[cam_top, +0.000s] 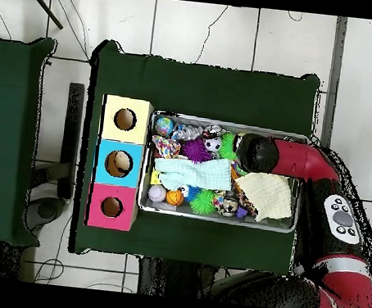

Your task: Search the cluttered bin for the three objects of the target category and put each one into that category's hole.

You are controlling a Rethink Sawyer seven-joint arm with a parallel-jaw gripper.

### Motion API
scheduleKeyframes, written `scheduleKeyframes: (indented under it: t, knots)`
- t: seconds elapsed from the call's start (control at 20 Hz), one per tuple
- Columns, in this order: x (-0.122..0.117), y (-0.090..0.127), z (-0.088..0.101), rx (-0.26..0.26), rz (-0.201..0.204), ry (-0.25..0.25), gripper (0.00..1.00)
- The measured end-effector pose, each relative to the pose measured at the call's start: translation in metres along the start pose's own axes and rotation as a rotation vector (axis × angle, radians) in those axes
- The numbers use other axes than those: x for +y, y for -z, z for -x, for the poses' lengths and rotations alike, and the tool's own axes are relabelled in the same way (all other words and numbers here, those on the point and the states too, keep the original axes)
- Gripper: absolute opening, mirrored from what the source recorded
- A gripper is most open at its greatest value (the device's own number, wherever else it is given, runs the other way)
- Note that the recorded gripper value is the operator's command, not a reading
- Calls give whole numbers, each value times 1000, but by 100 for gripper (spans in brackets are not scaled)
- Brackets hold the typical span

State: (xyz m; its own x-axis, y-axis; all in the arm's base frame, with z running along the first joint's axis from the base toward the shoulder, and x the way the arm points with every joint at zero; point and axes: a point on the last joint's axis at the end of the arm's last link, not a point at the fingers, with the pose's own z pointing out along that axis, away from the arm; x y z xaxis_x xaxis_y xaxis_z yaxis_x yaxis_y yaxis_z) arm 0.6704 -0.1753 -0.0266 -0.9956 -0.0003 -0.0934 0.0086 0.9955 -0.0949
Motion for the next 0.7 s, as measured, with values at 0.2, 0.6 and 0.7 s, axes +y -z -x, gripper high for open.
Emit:
scheduleKeyframes:
  t: [0.2, 0.6, 0.7]
  knots:
    - [0, -1, 1, -8, 0, 0, 100]
    - [-1, -3, 0, -14, -1, -1, 100]
    - [-1, -4, 0, -15, -2, -2, 100]
